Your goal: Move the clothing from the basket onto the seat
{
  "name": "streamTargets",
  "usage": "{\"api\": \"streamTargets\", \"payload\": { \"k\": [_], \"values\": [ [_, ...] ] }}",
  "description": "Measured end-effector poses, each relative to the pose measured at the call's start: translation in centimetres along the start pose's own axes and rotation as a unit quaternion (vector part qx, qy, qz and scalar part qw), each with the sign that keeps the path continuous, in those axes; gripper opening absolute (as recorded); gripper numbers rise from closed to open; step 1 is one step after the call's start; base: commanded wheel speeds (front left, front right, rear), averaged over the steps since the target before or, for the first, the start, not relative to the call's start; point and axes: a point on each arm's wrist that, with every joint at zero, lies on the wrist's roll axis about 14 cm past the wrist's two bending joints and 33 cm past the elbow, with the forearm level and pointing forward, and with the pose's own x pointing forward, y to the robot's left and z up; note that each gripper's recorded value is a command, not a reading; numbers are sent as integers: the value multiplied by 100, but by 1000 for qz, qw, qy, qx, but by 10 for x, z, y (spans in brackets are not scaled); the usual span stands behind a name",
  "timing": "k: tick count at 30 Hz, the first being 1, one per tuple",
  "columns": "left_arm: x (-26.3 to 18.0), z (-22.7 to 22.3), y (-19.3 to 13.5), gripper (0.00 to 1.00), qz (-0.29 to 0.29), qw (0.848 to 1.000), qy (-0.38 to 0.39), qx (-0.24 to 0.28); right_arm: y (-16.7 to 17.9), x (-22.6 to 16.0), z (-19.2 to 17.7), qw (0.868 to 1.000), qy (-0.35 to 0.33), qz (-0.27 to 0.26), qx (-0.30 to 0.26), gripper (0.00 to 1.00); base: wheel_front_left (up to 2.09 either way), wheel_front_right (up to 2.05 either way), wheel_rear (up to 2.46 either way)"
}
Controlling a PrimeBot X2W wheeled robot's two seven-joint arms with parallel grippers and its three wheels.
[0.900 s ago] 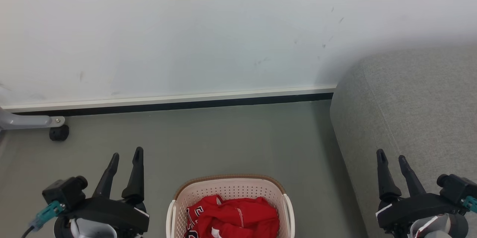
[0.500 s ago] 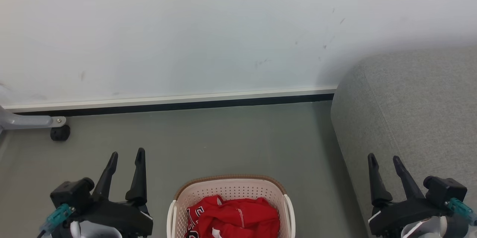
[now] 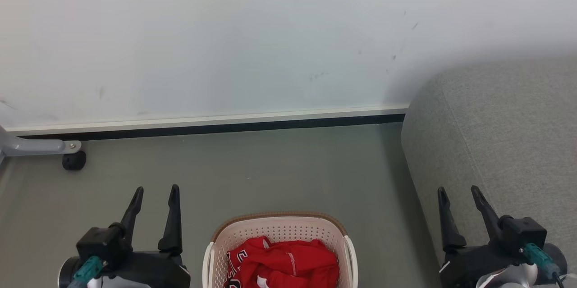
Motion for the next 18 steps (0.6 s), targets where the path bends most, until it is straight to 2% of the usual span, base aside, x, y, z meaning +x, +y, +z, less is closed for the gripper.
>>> {"api": "streamTargets", "payload": {
  "k": [8,18],
  "values": [
    [-3,-1,0,100,0,999,-5,50,6,0,0,999,-10,10,-39,100,0,0,0],
    [-4,-3,1,100,3,999,-2,48,5,-1,-3,999,-5,7,-37,100,0,0,0]
  ]
}}
